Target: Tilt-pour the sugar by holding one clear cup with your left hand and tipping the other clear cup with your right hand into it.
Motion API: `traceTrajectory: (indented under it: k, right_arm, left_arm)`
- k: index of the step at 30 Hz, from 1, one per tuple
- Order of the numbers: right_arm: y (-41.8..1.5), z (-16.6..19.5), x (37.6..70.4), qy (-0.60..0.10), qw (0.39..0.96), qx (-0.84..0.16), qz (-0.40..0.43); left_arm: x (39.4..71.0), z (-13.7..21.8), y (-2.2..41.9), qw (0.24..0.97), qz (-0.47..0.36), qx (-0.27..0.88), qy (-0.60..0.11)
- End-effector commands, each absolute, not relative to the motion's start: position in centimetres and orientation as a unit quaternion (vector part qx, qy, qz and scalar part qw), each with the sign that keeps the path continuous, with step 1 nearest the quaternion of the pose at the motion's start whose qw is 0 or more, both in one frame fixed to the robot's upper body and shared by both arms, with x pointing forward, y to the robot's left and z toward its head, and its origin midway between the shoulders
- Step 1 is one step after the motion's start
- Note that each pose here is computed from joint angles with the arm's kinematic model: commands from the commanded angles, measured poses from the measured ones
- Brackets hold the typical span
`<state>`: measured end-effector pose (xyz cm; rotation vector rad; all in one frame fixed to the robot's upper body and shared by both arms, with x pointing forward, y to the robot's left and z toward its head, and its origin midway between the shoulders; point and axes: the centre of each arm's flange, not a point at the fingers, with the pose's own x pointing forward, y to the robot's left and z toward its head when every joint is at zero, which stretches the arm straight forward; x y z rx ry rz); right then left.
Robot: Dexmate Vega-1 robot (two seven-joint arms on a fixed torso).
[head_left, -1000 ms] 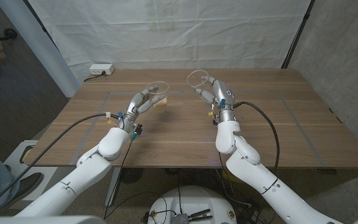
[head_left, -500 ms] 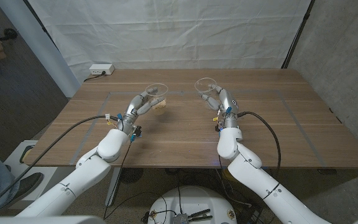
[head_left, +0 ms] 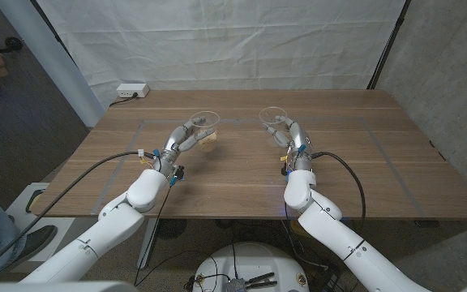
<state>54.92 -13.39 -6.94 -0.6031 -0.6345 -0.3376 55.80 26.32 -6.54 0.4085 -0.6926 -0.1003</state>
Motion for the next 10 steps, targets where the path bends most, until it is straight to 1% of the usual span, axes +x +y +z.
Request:
traceTrajectory:
  k: [1, 10]
  right_arm:
    - [-13.1, -7.2, 54.5, -0.309, 0.894, -0.276, -0.171]
    - [-13.2, -7.1, 53.4, -0.310, 0.891, -0.280, -0.177]
  left_arm:
    - [55.9, -6.5, 26.4, 0.919, -0.052, 0.201, -0.336]
    - [55.7, -6.4, 26.4, 0.917, -0.055, 0.200, -0.340]
